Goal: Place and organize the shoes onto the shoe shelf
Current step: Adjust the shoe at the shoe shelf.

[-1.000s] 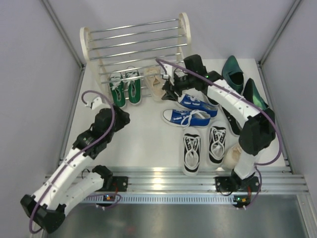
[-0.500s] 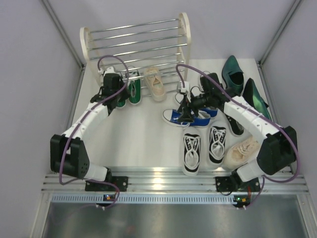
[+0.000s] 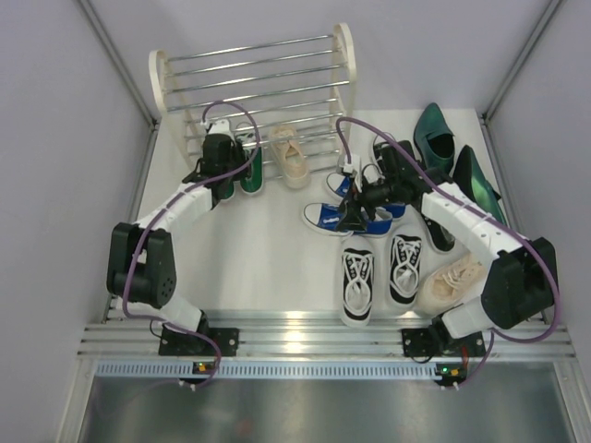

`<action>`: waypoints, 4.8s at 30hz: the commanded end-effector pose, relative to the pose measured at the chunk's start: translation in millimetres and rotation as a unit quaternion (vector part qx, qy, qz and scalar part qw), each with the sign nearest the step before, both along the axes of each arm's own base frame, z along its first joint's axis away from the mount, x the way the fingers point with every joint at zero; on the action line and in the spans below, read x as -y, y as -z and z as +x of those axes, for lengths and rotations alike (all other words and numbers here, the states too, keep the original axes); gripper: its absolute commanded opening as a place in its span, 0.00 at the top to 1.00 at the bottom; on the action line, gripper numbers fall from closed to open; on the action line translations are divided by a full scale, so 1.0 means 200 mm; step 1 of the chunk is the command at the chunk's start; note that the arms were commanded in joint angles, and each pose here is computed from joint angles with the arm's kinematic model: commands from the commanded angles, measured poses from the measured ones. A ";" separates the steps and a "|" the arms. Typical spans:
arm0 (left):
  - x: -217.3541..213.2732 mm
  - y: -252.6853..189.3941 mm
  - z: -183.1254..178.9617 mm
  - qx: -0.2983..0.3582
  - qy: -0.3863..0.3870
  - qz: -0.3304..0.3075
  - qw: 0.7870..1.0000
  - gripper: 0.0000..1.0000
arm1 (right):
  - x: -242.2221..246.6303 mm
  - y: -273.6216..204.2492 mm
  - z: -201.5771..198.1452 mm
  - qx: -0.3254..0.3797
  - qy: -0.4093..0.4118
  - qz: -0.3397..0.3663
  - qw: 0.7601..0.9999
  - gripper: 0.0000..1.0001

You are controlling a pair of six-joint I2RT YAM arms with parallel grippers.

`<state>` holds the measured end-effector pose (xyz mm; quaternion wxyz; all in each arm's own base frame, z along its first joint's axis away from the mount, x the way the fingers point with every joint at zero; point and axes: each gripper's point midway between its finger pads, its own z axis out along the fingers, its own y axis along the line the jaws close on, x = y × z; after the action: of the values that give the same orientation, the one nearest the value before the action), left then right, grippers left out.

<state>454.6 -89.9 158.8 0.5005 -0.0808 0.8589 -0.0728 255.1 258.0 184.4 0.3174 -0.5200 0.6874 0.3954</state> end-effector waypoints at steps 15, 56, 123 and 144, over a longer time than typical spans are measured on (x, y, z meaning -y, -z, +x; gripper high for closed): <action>0.01 0.16 0.12 0.009 0.018 0.035 0.999 0.56 | 0.02 -0.11 0.02 0.029 0.005 0.031 0.999 0.39; -0.11 0.03 0.14 0.058 -0.059 0.035 0.996 1.00 | 0.05 -0.12 0.01 0.026 0.015 0.033 0.999 0.39; -0.46 0.21 -0.45 0.019 -0.222 -0.181 0.958 1.00 | -0.33 -0.15 0.10 0.066 0.013 -0.029 0.997 0.46; -0.40 0.48 -0.13 -0.049 -0.166 -0.189 0.966 0.97 | -0.23 -0.08 0.03 0.063 0.022 -0.048 0.997 0.45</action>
<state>403.1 -3.2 39.4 0.4056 -0.3470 0.8387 -0.1085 262.8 302.0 180.7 0.3153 -0.5399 0.7126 0.3183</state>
